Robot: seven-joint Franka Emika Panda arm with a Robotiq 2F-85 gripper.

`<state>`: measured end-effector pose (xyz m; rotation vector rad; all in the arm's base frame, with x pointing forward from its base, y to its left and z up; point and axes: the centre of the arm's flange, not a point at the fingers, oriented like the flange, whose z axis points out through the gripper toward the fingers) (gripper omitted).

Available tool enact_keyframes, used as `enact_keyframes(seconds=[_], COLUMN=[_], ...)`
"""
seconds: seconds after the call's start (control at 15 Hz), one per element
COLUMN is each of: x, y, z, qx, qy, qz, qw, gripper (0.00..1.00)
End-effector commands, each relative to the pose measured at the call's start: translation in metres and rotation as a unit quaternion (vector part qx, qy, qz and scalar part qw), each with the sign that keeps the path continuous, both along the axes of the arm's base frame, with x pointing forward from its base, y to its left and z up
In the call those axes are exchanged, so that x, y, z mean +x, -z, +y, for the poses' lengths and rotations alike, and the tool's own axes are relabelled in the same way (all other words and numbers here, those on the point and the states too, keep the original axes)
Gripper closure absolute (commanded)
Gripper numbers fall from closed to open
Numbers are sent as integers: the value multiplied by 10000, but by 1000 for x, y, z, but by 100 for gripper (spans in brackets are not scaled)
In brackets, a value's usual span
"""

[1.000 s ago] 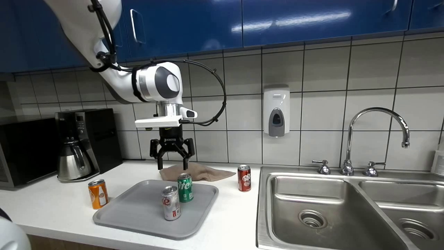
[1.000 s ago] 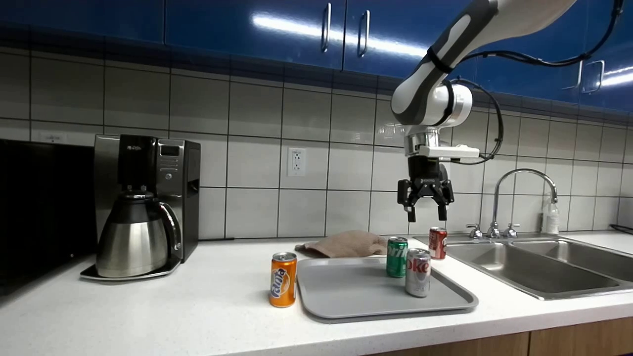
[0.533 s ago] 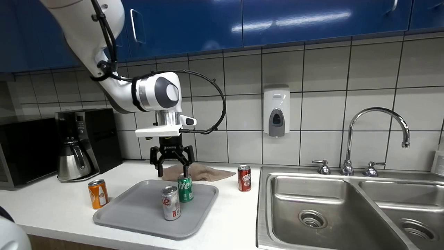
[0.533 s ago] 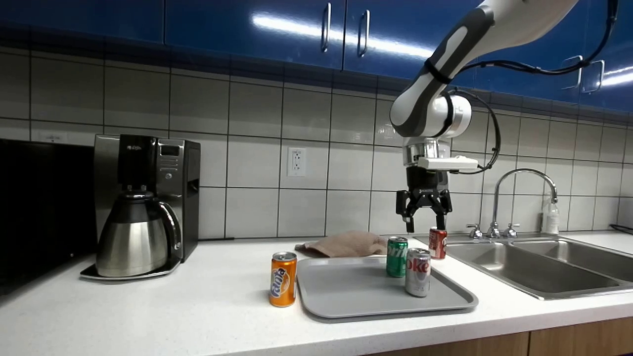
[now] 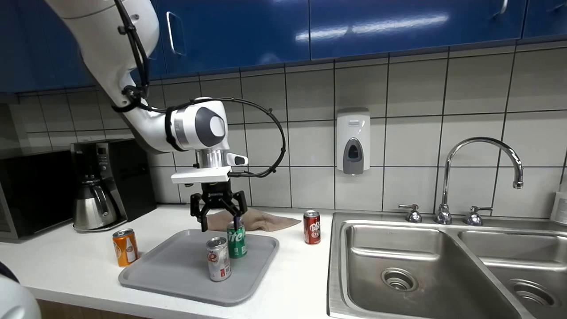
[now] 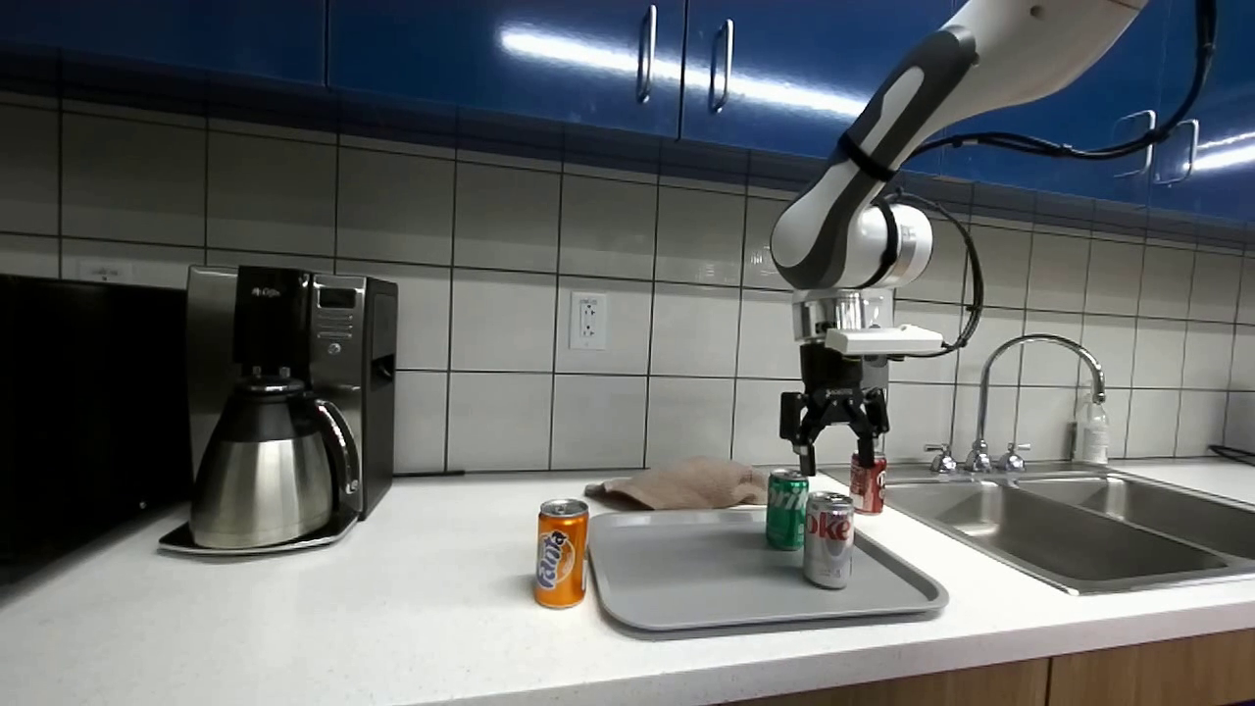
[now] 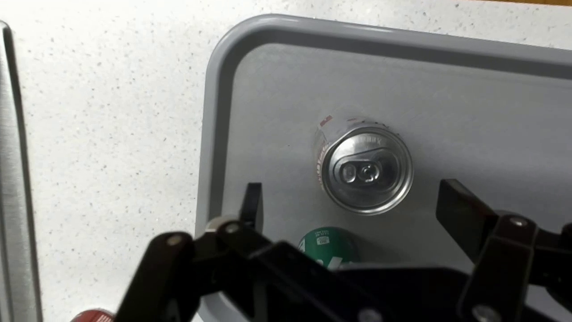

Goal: Remove the orange, grey and green cans from the tray

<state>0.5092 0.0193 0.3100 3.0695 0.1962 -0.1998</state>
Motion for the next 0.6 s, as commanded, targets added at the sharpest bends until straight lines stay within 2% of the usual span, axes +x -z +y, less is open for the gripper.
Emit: enact_keyframes(seconds=[0.0, 0.53], x=[-6, -14], y=[7, 22], z=[7, 13], qx=[-49, -81], qy=[-252, -367], qz=[-94, -77], qw=[9996, 9993], gripper=[0, 0])
